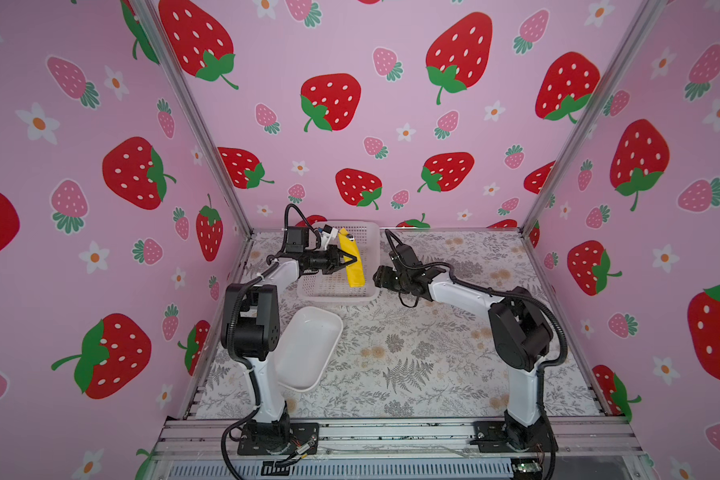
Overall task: Place the utensils on the paper napkin and roll it up
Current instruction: 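Carry the yellow roll with the left gripper over the white basket, then lower the yellow roll upright into the basket with the left gripper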
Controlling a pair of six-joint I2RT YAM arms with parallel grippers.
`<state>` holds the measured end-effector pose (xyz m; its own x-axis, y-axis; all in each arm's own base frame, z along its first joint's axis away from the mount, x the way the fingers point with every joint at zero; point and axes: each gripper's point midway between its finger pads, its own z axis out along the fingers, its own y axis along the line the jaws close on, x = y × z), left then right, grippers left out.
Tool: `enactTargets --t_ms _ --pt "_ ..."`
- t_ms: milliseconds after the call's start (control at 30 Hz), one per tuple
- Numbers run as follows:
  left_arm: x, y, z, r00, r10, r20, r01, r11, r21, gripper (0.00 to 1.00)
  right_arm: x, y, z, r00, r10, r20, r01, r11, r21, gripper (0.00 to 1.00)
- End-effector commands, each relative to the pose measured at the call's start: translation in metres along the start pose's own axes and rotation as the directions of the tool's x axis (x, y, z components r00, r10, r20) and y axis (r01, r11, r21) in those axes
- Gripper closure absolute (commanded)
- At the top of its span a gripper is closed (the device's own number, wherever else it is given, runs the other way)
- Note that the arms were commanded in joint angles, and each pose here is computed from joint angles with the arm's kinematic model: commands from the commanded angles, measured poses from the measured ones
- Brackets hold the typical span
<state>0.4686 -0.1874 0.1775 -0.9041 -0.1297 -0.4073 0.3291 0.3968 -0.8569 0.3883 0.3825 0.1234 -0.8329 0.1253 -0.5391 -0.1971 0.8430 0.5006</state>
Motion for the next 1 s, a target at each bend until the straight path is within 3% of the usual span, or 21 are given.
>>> enactTargets --t_ms 0,367,967 --pt "-0.007 0.0 0.004 0.999 0.039 -0.024 -0.04 0.999 -0.024 1.0 -0.015 0.013 -0.026 0.998 -0.019 0.06 0.023 0.998 -0.059 0.29" --pt "-0.013 0.037 0.034 0.996 -0.007 -0.085 0.003 0.999 -0.043 1.0 -0.017 0.006 -0.064 0.994 0.014 0.109 -0.004 0.996 -0.094 0.29" --pt "-0.006 0.08 0.075 0.985 -0.072 -0.156 0.06 0.995 -0.084 1.0 -0.004 0.003 -0.058 0.997 0.037 0.061 -0.031 0.994 -0.107 0.29"
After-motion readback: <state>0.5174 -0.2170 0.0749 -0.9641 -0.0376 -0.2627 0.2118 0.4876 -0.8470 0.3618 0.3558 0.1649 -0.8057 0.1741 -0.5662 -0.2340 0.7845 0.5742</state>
